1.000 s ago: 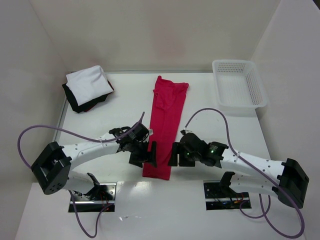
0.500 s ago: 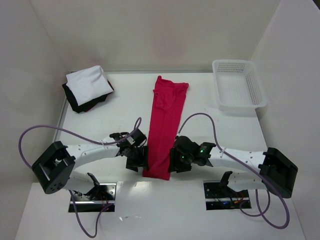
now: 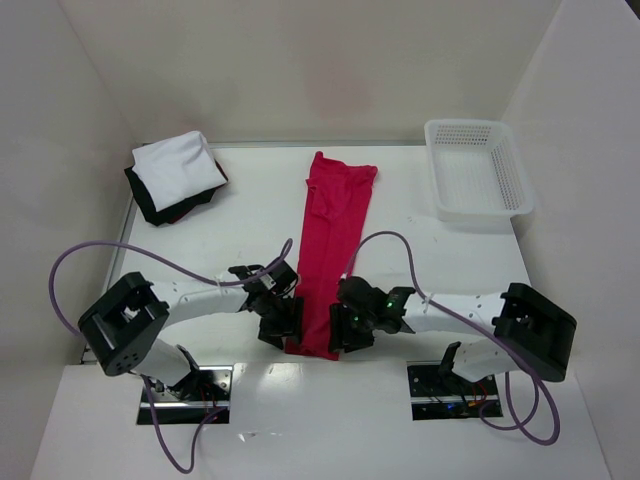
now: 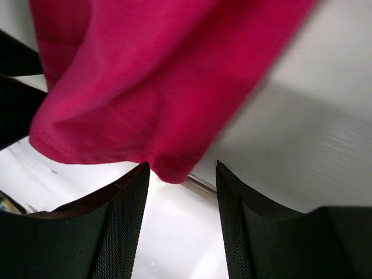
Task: Fold and stack the t-shirts
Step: Grab the bottom of the folded rectangular tshirt with both arms
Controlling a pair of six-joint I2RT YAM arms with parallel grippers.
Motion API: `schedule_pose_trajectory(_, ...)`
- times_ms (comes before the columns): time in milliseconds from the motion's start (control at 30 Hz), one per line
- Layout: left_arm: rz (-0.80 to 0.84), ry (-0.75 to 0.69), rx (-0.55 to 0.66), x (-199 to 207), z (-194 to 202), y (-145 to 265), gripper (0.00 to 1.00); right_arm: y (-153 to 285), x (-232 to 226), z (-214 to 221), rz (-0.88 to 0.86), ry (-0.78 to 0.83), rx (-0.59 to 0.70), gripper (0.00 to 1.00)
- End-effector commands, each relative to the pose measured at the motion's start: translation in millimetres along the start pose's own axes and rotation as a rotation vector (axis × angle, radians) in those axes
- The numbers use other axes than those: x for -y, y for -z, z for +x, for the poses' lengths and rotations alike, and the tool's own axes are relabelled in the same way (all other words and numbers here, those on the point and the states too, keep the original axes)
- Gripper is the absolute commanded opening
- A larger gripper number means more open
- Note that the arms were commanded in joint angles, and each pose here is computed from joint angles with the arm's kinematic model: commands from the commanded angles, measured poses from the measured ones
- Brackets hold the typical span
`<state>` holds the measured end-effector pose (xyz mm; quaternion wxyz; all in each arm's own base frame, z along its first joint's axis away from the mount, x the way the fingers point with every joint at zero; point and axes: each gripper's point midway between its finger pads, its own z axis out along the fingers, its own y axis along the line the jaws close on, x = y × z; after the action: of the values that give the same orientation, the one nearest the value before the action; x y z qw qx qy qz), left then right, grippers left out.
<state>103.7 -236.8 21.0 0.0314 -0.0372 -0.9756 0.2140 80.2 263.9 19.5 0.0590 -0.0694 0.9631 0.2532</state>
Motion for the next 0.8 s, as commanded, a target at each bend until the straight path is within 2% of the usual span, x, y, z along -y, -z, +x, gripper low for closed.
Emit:
schedule_pose_trajectory(0,0.021,-0.031,-0.027,1.7,2.8,-4.3,0.64,-6.2,-16.8,-6.2,-0.036,0.021,0.017,0.56)
schedule_pose_trajectory(133,0.015,-0.027,-0.033,-1.2,5.2,-5.5,0.62,-14.0,-22.5,-5.1,-0.028,0.034,0.0,0.48)
schedule_pose_trajectory(267,0.015,-0.027,-0.033,-1.2,5.2,-5.5,0.57,-22.7,-19.8,2.9,0.0,0.035,-0.031,0.37)
schedule_pose_trajectory(300,0.015,-0.027,-0.033,-1.2,5.2,-5.5,0.54,-24.5,-15.0,3.9,0.021,0.032,-0.035,0.29)
schedule_pose_trajectory(400,0.003,-0.024,-0.033,-3.8,5.6,-5.5,0.47,-25.0,-10.5,1.8,0.048,0.008,-0.019,0.17)
schedule_pose_trajectory(433,0.003,-0.024,-0.033,-3.8,5.6,-5.5,0.45,-22.3,-9.2,0.9,0.056,0.008,-0.011,0.09)
schedule_pose_trajectory(467,0.003,-0.024,-0.033,-3.8,5.6,-5.5,0.42,-22.3,-6.5,0.8,0.071,-0.006,-0.008,0.05)
schedule_pose_trajectory(500,0.003,-0.024,-0.033,-3.8,5.6,-5.5,0.35,-19.5,-6.0,-2.5,0.077,-0.014,0.014,0.02)
schedule_pose_trajectory(633,0.003,-0.033,-0.033,-4.1,5.6,-5.5,0.15,-5.7,2.7,-3.5,0.105,-0.034,0.053,0.0)
schedule_pose_trajectory(767,0.0,-0.053,-0.036,-2.1,4.4,-1.9,0.02,9.9,5.6,-6.0,0.109,-0.062,0.097,0.0)
